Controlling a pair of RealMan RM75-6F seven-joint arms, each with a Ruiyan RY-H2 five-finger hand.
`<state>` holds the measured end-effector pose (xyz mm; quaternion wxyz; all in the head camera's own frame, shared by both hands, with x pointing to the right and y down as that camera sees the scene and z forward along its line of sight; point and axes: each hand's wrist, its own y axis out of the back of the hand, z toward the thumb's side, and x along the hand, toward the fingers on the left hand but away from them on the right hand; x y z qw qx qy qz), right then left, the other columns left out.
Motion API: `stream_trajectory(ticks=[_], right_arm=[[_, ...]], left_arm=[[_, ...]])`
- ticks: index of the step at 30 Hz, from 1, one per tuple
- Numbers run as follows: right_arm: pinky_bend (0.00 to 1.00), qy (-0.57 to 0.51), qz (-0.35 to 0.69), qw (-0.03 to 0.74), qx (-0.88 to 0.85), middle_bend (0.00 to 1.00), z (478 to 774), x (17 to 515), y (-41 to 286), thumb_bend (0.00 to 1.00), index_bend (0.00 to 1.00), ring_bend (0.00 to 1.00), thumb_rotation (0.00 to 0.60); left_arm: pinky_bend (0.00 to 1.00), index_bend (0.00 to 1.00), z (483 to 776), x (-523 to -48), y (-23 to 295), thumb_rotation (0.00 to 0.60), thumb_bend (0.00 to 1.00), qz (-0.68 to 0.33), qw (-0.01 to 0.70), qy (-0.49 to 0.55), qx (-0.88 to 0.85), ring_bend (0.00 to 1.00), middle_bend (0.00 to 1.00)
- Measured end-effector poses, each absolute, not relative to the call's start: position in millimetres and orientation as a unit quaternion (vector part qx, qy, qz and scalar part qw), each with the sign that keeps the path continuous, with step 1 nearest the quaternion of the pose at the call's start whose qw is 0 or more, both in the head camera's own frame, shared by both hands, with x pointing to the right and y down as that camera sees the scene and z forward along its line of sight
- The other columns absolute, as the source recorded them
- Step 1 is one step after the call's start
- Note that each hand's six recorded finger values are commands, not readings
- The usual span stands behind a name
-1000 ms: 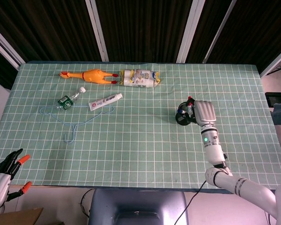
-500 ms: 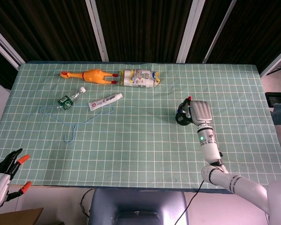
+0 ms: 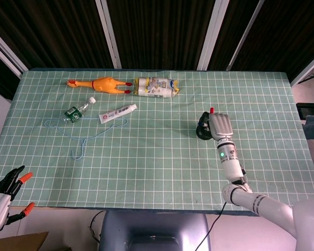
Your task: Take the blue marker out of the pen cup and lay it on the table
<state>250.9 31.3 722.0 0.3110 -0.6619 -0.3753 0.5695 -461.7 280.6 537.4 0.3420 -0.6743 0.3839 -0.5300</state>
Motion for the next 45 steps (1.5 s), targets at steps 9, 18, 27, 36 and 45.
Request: stream_trajectory(ticks=[9,18,27,36,45], right_arm=[[1.0,-0.376,0.572,0.31,-0.66,1.0,725,257,32,0.56,0.65,1.0,0.6],[1.0,-0.378,0.57,0.313,-0.659,1.0,725,260,32,0.9,0.74,1.0,0.6],[1.0,-0.385,0.554,0.327,-0.661,1.0,719,259,31,1.0,0.81,1.0,0.6],[1.0,-0.398,0.533,0.341,-0.664,1.0,708,256,30,1.0,0.84,1.0,0.6],[1.0,-0.424,0.466,0.379,-0.678,1.0,663,231,34,1.0,0.85,1.0,0.6]], left_arm=[[0.22,0.18,537,-462,281,0.6,0.24,-0.53,0.342,0.384,-0.674,0.0,0.01],[0.22,0.17,537,-462,280,0.6,0.25,-0.53,0.342,0.384,-0.674,0.0,0.01],[0.22,0.18,537,-462,281,0.6,0.25,-0.53,0.342,0.384,-0.674,0.0,0.01],[0.22,0.17,537,-462,281,0.6,0.24,-0.53,0.343,0.384,-0.674,0.0,0.01],[0.22,0.18,537,-461,282,0.6,0.24,-0.53,0.343,0.383,-0.674,0.0,0.01]])
